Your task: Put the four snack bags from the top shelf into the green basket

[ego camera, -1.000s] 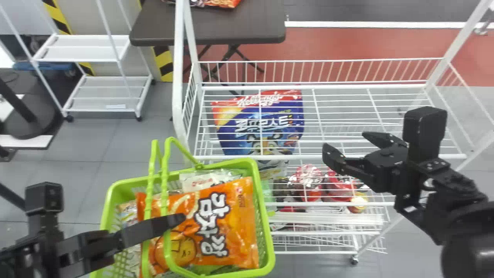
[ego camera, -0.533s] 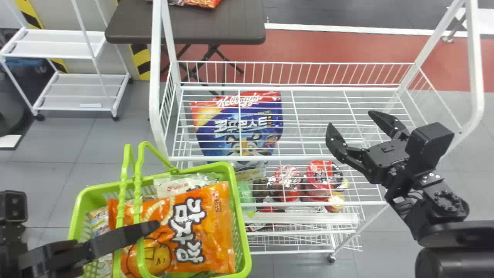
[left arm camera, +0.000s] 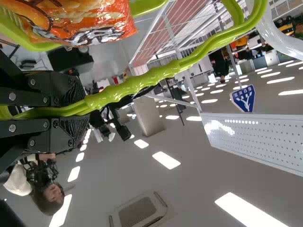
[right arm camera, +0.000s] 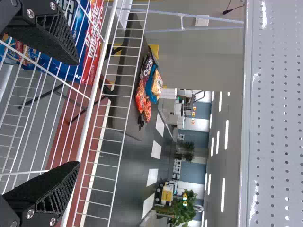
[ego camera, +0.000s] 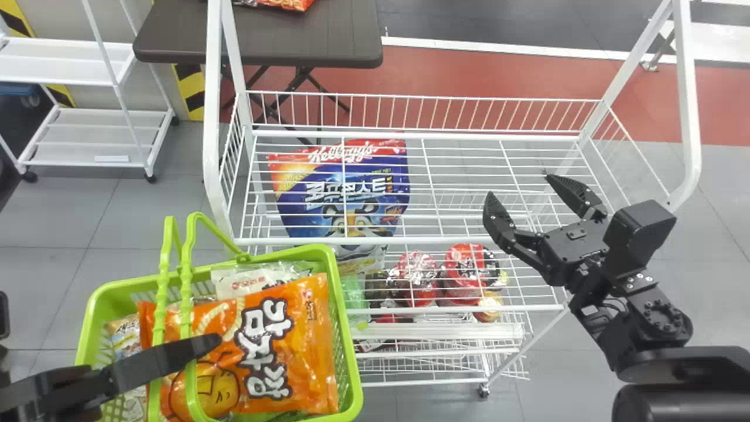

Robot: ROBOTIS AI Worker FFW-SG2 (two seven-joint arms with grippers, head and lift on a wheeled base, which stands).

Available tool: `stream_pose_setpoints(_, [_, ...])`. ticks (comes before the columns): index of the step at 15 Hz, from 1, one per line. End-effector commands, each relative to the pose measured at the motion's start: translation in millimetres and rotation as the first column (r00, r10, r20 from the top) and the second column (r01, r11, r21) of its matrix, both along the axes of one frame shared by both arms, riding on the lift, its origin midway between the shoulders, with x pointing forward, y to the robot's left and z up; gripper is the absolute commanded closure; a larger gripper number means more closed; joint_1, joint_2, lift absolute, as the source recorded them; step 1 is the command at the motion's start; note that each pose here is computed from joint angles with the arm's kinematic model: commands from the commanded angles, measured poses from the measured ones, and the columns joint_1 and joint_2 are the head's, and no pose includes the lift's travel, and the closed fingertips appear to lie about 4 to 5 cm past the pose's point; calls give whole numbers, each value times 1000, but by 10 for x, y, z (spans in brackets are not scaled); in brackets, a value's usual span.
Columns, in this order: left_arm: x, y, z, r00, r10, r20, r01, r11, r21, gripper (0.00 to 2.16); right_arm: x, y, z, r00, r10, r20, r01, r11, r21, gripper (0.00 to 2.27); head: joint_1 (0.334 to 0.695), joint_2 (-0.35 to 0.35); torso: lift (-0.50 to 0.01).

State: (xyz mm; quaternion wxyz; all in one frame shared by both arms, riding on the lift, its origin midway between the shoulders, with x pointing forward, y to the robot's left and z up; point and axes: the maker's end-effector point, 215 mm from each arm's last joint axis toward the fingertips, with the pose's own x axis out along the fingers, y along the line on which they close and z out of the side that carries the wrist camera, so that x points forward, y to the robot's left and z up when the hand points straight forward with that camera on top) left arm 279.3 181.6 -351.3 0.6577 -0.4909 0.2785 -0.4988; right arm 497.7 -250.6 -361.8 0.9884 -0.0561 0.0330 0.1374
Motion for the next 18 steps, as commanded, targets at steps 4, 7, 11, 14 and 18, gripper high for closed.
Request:
stream_pose_setpoints(4, [-3,2,15,1000,-3,3,3,1000,-8,2148,-25,16,-1,1000,2,0,-2,1000,14,53,695,-101,0])
stream_pose_setpoints(7, [-4,4,7,1000,-2,0,2,1000,-9,2148,-55,29,-10,1000,2,-3,-2,1000,23,56,695,-99,0])
stream_pose_setpoints(11, [-9,4,2,1000,-2,-2,2,1000,-9,2148,-76,24,-31,1000,0,-7,0,1000,24,70,695,-98,0])
stream_pose_setpoints(14, [-15,4,-2,1000,-2,-3,2,1000,-9,2148,-82,30,-39,1000,-1,-9,1,1000,27,73,695,-98,0])
stream_pose_setpoints(18, [-20,5,-10,1000,-2,-6,2,1000,-10,2148,-99,38,-29,1000,1,-8,-1,1000,26,76,695,-97,0])
